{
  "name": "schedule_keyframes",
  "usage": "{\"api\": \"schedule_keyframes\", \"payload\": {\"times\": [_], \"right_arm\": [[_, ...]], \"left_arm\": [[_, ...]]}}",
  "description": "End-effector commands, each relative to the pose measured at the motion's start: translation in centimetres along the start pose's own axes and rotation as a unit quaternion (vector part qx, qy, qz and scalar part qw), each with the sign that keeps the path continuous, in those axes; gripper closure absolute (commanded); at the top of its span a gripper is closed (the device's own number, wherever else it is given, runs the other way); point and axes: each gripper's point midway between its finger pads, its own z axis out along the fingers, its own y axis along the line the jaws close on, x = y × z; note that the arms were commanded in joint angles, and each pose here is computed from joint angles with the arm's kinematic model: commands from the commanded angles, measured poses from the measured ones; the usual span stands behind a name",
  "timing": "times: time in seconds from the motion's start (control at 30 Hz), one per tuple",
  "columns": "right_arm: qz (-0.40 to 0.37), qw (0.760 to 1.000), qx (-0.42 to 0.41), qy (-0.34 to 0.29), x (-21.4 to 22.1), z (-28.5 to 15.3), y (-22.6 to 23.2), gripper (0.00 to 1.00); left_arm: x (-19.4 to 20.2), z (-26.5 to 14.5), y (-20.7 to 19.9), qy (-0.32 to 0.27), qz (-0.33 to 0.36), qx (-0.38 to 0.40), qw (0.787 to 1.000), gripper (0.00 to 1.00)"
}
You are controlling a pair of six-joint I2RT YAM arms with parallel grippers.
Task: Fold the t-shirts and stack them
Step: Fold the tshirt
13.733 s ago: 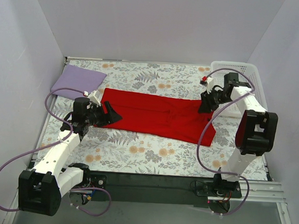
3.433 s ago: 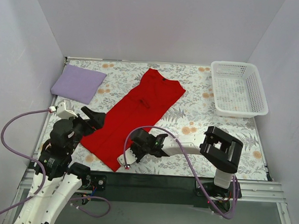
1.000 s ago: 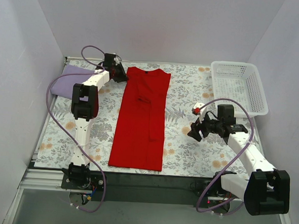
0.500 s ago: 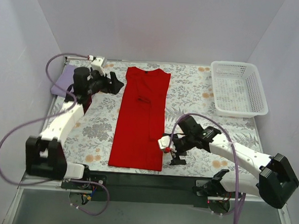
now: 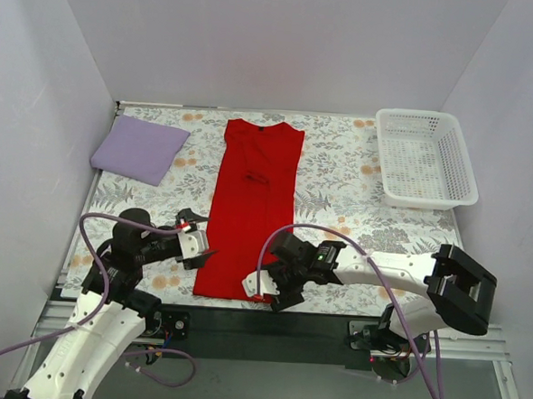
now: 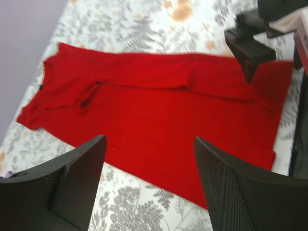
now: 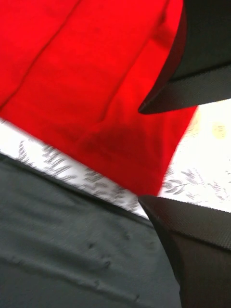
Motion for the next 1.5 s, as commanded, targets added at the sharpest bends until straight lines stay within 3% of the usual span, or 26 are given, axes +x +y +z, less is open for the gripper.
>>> {"api": "schedule_keyframes", "payload": {"times": [0.0, 0.33, 0.63, 0.93, 1.17, 1.47], "right_arm": [[-0.002, 1.0, 0.012, -0.01, -2.1, 0.7, -0.8, 0.29], [0.019, 1.0, 0.001, 0.025, 0.6, 2.7, 0.6, 0.39], [0.034, 0.998, -0.001, 0.049, 2.6, 3.1, 1.5, 0.69], [0.103, 0.994, 0.004, -0.026, 2.1, 0.7, -0.1, 0.92], [0.122, 0.991, -0.002, -0.05, 1.7, 0.0, -0.5, 0.95], [0.13, 0.99, -0.004, -0.064, 1.3, -0.4, -0.6, 0.96]], "left_arm": [[4.0, -1.3, -3.5, 0.085, 0.033, 0.067, 0.994, 0.28], [7.7, -1.6, -7.5, 0.111, 0.042, 0.131, 0.984, 0.41], [7.8, -0.8, -9.8, 0.092, 0.027, 0.191, 0.977, 0.47], [9.9, 0.3, -12.9, 0.116, 0.033, 0.272, 0.955, 0.51], [10.8, 1.8, -13.8, 0.131, 0.028, 0.296, 0.946, 0.57], [13.0, 2.5, -16.4, 0.179, 0.018, 0.324, 0.929, 0.56]]}}
